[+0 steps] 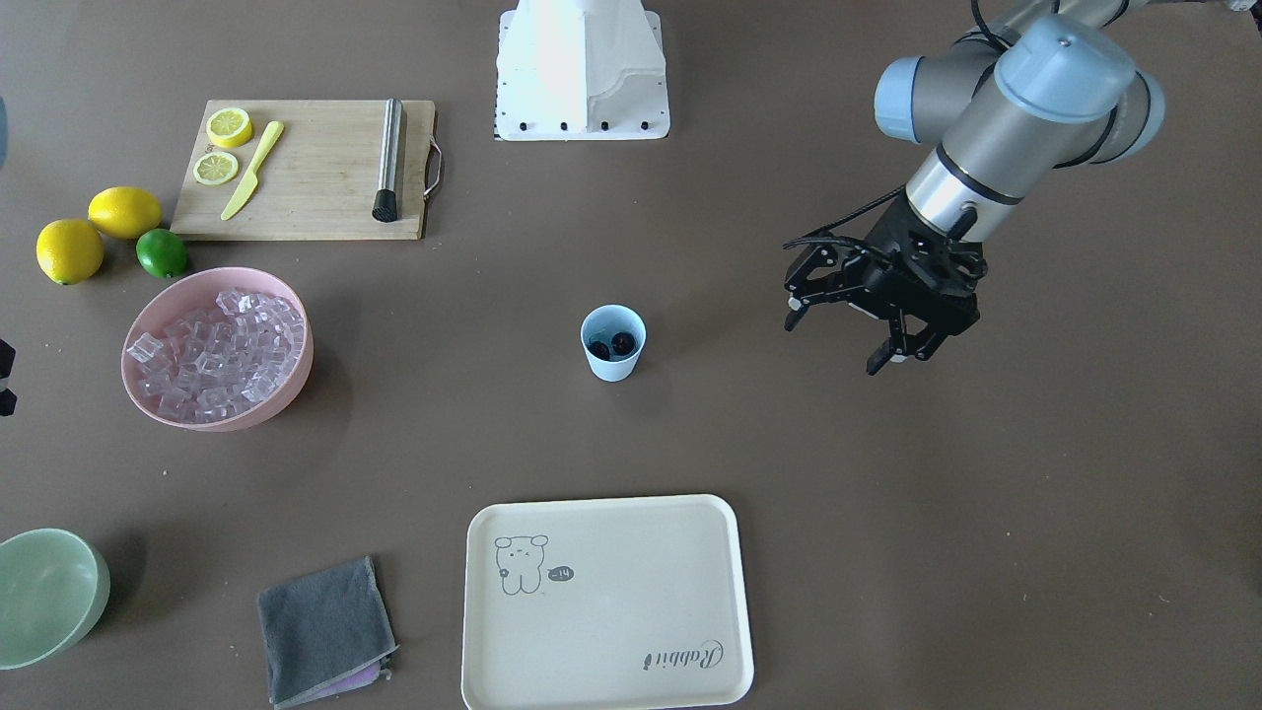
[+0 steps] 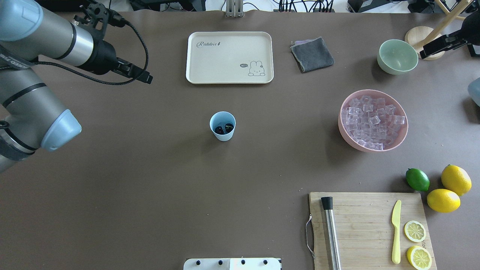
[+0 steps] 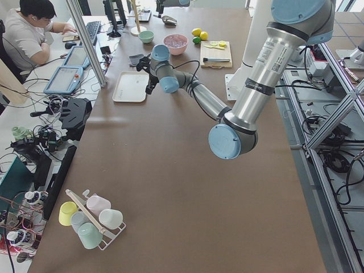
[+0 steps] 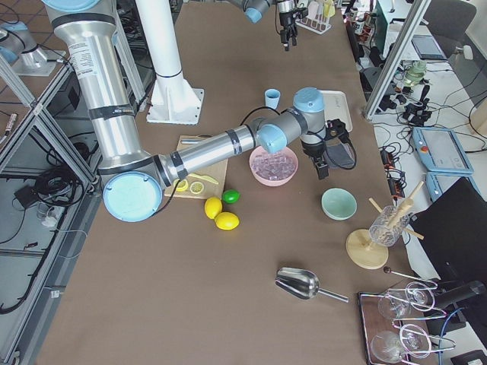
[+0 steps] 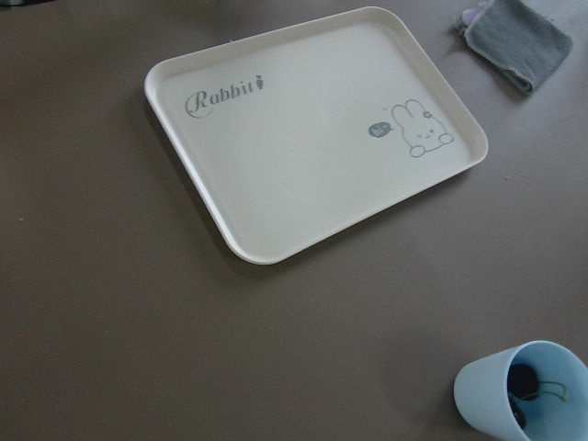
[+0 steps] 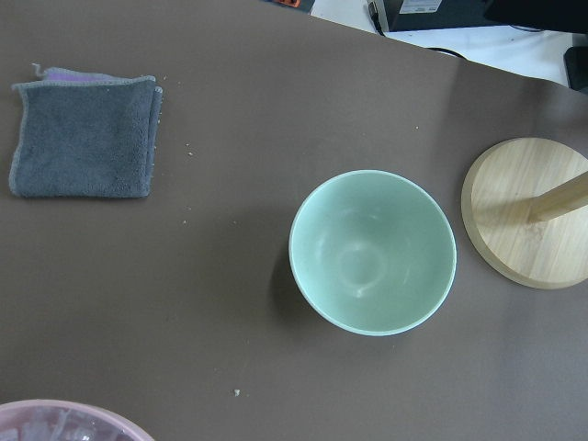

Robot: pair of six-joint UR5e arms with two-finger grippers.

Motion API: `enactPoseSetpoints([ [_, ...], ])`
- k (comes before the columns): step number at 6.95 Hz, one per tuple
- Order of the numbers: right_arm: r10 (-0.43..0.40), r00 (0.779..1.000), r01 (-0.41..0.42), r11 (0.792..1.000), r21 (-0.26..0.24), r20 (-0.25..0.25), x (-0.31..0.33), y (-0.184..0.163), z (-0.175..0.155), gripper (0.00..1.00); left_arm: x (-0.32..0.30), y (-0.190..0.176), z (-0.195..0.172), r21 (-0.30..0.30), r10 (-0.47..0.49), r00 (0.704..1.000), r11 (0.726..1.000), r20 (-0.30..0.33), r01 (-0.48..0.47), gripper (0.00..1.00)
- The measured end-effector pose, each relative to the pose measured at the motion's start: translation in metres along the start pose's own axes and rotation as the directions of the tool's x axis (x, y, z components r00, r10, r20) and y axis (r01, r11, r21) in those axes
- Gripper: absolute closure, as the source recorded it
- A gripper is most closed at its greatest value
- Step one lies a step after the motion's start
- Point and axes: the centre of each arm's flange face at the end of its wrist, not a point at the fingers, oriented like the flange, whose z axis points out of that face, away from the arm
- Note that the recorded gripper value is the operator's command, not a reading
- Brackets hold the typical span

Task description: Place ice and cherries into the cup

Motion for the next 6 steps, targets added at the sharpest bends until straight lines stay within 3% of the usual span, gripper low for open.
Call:
enactPoseSetpoints([
  [2,-0.003,1.000,0.002,1.000,-0.023,-0.005,0.033,0.007,-0.013,0.00,-0.077,0.020,-0.032,-0.042,0.051,0.998,0.998,0.036,-0.050,0.03],
  [4,0.026,1.000,-0.026,0.999,-0.038,-0.003,0.062,0.024,-0.025,0.00,-0.168,0.042,-0.073,-0.057,-0.036,0.993,0.997,0.111,0.042,0.03],
  [6,0.055,0.998,-0.057,0.997,-0.054,-0.036,0.083,0.047,-0.021,0.00,-0.253,0.087,-0.121,-0.064,-0.079,0.976,0.994,0.205,0.094,0.03],
])
